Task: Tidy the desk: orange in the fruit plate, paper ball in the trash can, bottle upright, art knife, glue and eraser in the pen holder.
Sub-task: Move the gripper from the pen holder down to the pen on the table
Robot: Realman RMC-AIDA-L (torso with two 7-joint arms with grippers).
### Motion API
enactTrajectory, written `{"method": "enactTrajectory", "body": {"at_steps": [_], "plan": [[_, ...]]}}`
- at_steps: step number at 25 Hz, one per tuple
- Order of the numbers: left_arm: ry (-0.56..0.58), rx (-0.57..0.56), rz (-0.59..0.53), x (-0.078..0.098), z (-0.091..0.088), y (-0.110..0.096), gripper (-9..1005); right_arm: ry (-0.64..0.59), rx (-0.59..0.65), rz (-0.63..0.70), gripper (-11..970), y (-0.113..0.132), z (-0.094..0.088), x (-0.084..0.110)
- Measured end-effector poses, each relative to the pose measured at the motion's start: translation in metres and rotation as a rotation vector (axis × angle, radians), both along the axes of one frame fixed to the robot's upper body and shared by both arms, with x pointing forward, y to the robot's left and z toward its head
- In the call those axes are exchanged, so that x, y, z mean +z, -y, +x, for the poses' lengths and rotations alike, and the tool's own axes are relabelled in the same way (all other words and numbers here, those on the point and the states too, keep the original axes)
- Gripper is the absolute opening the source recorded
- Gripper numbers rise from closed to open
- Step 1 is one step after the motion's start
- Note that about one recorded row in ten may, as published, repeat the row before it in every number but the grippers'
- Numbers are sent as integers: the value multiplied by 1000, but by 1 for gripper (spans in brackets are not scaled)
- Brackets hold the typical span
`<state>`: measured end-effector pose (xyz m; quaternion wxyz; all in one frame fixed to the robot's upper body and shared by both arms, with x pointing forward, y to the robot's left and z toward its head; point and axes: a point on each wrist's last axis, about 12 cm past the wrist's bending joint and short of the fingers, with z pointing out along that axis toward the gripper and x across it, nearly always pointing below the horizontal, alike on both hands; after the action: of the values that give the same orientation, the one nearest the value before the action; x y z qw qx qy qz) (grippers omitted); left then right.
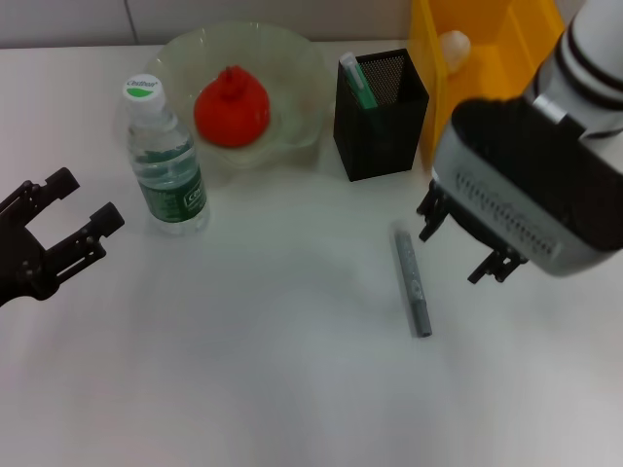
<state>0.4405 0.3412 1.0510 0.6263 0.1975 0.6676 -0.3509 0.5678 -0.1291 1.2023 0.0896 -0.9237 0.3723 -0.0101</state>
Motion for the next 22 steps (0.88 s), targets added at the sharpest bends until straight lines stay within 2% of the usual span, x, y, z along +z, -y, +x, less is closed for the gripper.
{"method": "enactTrajectory", "body": {"at_steps": [12, 22], "plan": [[-2, -25, -7, 0, -2, 3, 812, 8, 205, -61, 598, -13, 2, -45], [11, -27, -15, 1, -2, 4, 813, -4, 301, -65, 570, -23, 4, -60]]}}
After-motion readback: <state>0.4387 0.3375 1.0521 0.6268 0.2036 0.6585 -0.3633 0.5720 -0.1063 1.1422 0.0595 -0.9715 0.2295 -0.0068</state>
